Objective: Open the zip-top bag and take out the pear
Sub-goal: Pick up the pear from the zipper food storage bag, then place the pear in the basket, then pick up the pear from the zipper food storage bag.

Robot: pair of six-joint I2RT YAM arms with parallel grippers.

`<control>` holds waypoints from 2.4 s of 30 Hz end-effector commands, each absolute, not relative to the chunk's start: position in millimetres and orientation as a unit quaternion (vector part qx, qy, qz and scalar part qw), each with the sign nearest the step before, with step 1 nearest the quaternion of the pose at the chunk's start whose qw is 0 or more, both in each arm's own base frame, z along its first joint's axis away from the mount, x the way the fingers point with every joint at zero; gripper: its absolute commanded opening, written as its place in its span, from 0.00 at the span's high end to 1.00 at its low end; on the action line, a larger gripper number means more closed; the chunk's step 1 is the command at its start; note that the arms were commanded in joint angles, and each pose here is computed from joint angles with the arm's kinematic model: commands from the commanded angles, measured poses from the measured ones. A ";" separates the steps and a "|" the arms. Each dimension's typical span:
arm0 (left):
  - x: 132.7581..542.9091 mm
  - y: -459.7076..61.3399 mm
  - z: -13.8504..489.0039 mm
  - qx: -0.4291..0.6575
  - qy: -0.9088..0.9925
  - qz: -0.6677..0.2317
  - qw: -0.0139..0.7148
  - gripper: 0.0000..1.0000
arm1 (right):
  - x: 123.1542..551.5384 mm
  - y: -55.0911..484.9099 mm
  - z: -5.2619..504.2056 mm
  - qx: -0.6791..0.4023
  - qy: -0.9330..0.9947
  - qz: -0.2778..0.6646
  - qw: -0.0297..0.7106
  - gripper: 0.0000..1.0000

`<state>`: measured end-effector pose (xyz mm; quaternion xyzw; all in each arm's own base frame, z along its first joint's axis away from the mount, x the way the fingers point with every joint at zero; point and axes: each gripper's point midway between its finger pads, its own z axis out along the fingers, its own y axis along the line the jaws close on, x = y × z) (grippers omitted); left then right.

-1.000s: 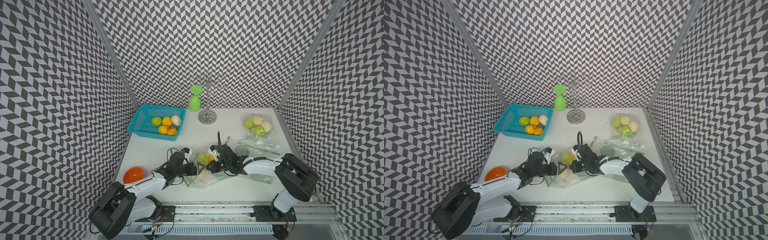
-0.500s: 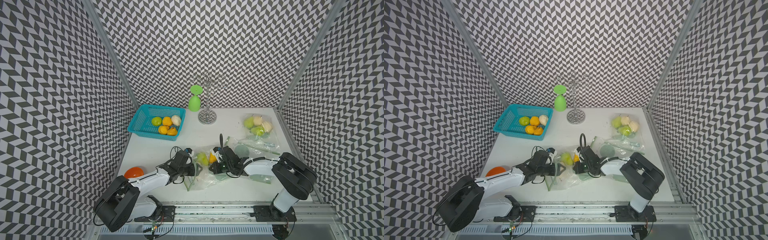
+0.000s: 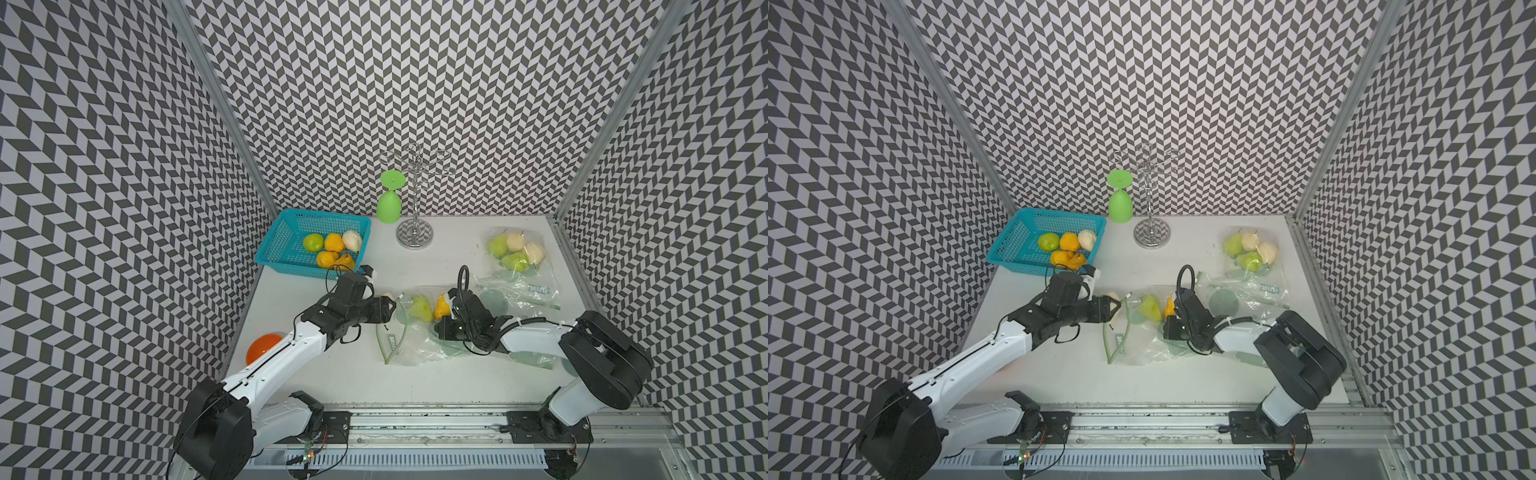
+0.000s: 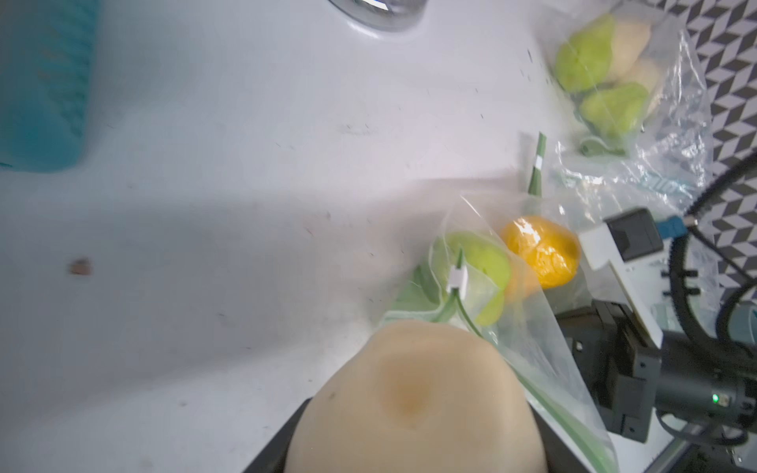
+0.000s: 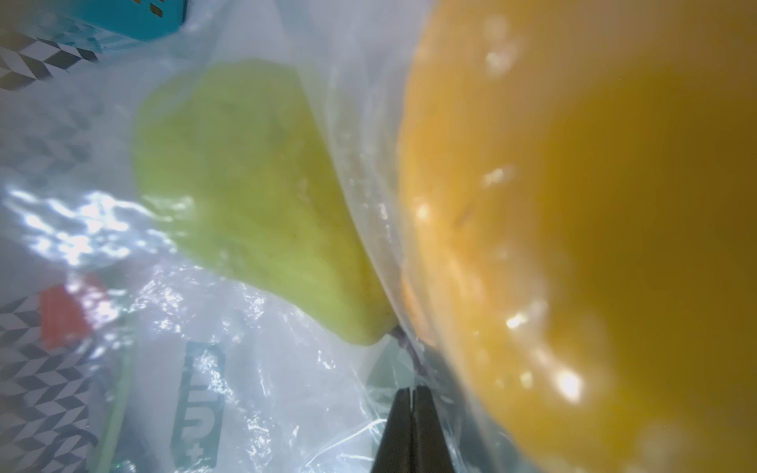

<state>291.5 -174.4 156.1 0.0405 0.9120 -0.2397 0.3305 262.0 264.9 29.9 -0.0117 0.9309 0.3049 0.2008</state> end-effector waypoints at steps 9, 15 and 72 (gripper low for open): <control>421.2 -77.8 215.7 -0.040 0.896 -0.178 0.405 0.37 | 271.5 276.6 117.8 -0.032 0.893 0.364 0.263 0.97; 505.1 -27.0 184.4 -0.108 0.898 -0.145 0.401 0.38 | 266.5 276.8 144.2 -0.054 0.878 0.381 0.284 0.96; 235.6 -242.6 55.7 0.011 0.886 -0.427 0.179 0.63 | 330.1 307.4 51.0 -0.091 0.919 0.304 0.236 0.98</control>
